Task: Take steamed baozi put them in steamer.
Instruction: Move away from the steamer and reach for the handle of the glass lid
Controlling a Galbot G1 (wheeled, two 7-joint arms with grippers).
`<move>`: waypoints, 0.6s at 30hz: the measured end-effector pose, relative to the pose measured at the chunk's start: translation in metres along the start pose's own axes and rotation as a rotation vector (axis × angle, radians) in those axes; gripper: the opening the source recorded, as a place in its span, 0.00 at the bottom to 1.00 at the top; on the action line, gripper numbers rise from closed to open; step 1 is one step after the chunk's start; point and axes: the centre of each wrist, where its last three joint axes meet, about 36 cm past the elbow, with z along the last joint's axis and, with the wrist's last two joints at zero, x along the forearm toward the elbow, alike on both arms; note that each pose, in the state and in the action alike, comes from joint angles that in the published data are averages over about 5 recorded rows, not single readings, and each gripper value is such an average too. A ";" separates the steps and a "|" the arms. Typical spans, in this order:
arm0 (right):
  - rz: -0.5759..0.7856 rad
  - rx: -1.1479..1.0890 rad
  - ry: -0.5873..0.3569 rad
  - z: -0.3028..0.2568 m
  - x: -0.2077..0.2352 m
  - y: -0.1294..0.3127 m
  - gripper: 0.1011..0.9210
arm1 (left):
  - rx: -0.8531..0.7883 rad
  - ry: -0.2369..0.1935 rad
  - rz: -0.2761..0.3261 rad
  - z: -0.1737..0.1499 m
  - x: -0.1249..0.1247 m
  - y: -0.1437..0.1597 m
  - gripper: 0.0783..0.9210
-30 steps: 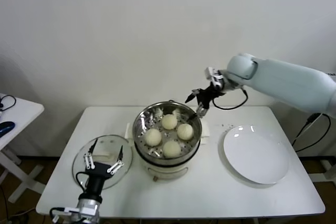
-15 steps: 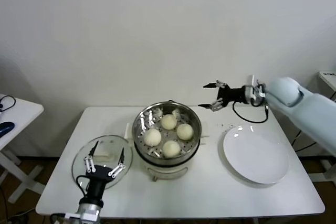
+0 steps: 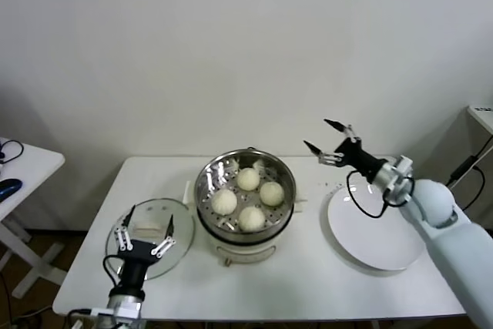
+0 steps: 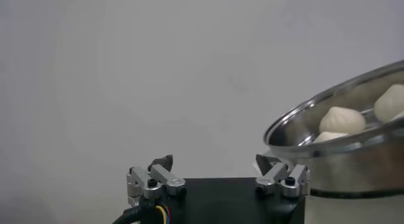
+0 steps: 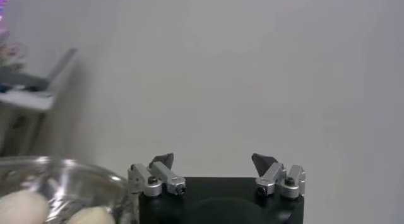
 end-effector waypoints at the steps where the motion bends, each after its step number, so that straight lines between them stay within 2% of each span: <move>1: 0.035 -0.009 -0.010 0.004 0.008 0.003 0.88 | -0.018 0.005 -0.001 0.000 0.000 0.001 0.88; 8: 0.236 -0.068 -0.027 0.035 0.063 0.029 0.88 | -0.247 0.056 0.000 0.003 -0.004 0.013 0.88; 18: 0.367 -0.138 0.030 0.065 0.115 0.055 0.88 | -0.708 0.125 0.024 0.025 -0.015 0.024 0.88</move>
